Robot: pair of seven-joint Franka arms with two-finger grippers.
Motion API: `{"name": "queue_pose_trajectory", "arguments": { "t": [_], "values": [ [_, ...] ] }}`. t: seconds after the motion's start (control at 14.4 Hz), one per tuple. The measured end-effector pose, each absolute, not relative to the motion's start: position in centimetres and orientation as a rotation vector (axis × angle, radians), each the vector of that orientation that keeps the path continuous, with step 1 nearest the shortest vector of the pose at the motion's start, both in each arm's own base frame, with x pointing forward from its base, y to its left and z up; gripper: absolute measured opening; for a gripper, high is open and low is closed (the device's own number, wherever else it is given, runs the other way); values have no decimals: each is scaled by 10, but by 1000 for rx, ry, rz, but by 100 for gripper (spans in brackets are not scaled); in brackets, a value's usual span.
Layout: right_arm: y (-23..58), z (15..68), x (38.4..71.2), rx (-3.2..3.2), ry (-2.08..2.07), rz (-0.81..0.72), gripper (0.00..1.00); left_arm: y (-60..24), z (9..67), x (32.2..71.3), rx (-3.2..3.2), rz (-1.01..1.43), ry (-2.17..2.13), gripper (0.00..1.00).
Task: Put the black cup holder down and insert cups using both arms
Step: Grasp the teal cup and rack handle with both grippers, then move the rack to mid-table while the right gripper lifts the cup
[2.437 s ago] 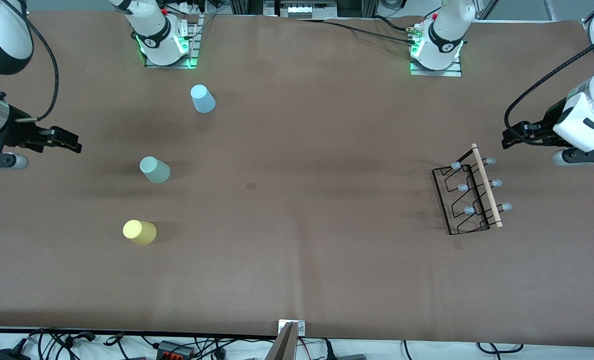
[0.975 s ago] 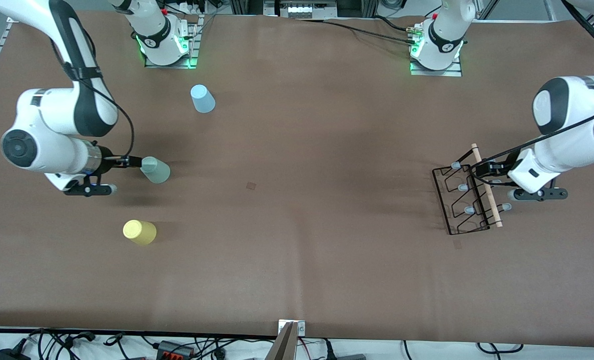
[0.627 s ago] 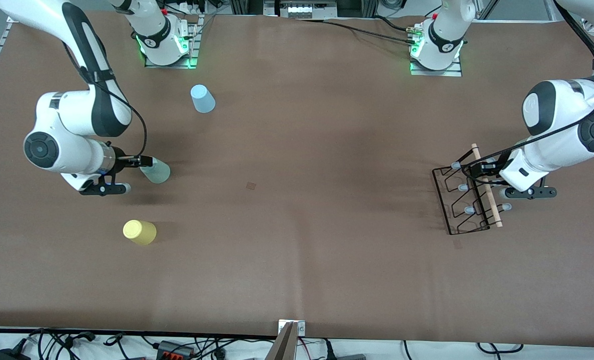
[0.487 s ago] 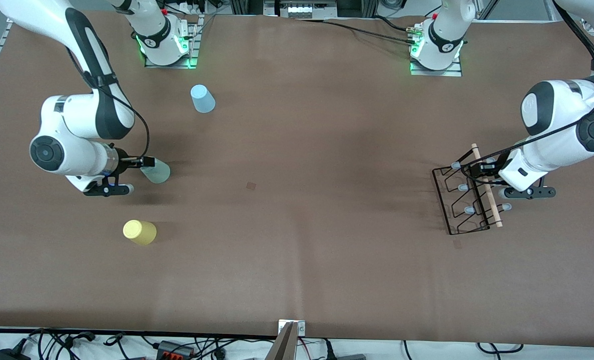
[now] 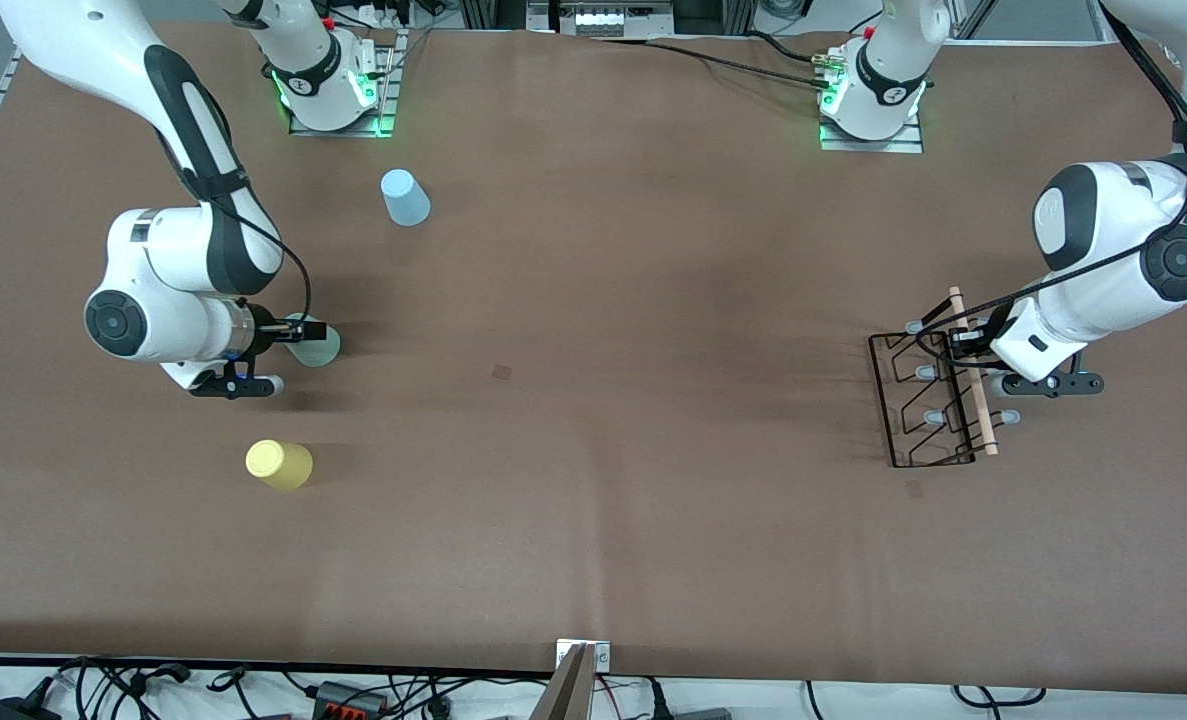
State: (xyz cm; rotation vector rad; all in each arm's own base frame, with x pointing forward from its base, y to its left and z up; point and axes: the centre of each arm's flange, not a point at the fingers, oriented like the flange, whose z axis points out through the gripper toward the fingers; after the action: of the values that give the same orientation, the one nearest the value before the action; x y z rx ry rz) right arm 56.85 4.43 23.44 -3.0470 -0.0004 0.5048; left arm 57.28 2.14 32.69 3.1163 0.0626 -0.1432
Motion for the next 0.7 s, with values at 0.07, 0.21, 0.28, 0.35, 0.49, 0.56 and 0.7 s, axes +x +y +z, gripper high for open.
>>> {"name": "queue_pose_trajectory", "arguments": {
  "t": [0.07,0.21,0.28,0.35,0.49,0.56,0.7],
  "values": [
    [46,231,568,-3046,-3,514,100,13,329,574,3114,-145,46,16],
    [46,225,566,-3044,-3,531,100,-20,339,577,3106,-175,-18,16],
    [45,222,566,-3043,-3,539,100,-45,348,578,3101,-189,-66,16],
    [45,221,565,-3043,-3,544,100,-73,359,580,3096,-198,-112,16],
    [45,221,565,-3045,-5,543,100,-131,382,578,3092,-226,-167,16],
    [45,221,565,-3047,-7,542,100,-159,393,576,3095,-236,-165,16],
    [45,221,565,-3050,-10,540,100,-220,413,569,3102,-250,-148,16]
  ]
}}
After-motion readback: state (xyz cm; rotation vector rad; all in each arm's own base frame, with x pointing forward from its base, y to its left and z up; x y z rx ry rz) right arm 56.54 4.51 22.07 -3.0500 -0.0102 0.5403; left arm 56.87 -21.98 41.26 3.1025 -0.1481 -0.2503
